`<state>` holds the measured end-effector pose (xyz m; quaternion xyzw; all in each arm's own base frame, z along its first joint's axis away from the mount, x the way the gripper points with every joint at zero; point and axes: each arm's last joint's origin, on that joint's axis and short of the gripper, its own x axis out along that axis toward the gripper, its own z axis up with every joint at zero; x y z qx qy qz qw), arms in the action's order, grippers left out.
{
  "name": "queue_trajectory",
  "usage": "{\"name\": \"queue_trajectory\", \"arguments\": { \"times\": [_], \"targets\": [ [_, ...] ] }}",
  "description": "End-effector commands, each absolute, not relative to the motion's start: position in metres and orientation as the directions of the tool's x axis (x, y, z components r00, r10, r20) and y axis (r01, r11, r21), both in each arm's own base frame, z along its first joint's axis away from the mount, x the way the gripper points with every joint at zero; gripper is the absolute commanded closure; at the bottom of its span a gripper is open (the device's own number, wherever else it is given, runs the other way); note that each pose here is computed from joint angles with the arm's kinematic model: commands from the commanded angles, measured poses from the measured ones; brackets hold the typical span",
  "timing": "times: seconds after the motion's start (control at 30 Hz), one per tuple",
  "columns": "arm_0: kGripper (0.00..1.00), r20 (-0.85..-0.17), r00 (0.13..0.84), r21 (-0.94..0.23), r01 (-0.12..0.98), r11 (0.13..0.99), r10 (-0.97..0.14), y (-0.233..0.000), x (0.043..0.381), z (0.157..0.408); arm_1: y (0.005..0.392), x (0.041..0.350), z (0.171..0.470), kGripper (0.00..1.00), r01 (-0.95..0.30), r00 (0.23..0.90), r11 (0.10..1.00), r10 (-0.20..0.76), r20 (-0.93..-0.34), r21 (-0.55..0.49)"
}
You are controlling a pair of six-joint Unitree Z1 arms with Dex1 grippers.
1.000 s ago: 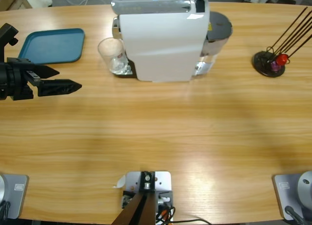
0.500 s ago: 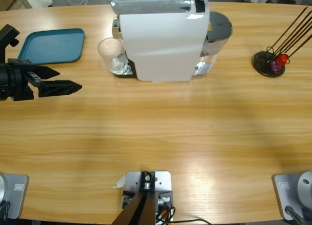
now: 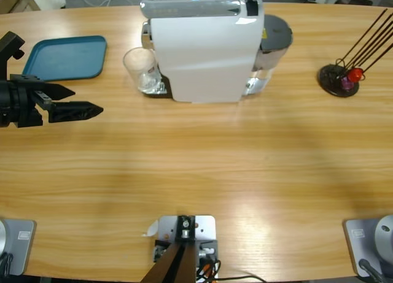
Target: Pour coffee
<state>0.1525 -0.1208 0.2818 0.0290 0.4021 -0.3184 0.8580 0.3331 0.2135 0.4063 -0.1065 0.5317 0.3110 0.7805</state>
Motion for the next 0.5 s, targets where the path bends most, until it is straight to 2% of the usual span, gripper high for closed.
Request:
{"name": "queue_trajectory", "arguments": {
  "times": [0.03,0.1,0.2,0.27,0.37,0.5],
  "targets": [
    [0.0,-0.747,0.452,-0.186,0.562,0.806,-0.488,-0.12,0.154,0.266,0.225,0.349,0.368,1.0,-0.593,0.138,0.786,0.312,-0.94,0.174],
    [0.0,-0.744,0.455,-0.187,0.562,0.806,-0.49,-0.119,0.153,0.267,0.215,0.331,0.406,1.0,-0.611,0.231,0.78,0.341,-0.911,0.137],
    [0.0,-0.739,0.459,-0.188,0.563,0.805,-0.493,-0.118,0.152,0.268,0.194,0.281,0.47,1.0,-0.636,0.382,0.768,0.399,-0.834,0.076],
    [0.0,-0.738,0.459,-0.188,0.565,0.804,-0.495,-0.118,0.152,0.269,0.18,0.246,0.498,1.0,-0.649,0.442,0.759,0.427,-0.789,0.047],
    [0.0,-0.736,0.459,-0.189,0.567,0.801,-0.498,-0.119,0.151,0.269,0.157,0.207,0.518,1.0,-0.662,0.483,0.748,0.464,-0.743,0.037],
    [0.0,-0.735,0.455,-0.19,0.573,0.797,-0.503,-0.119,0.15,0.27,0.15,0.196,0.493,1.0,-0.665,0.462,0.744,0.475,-0.749,0.062]
  ]
}}
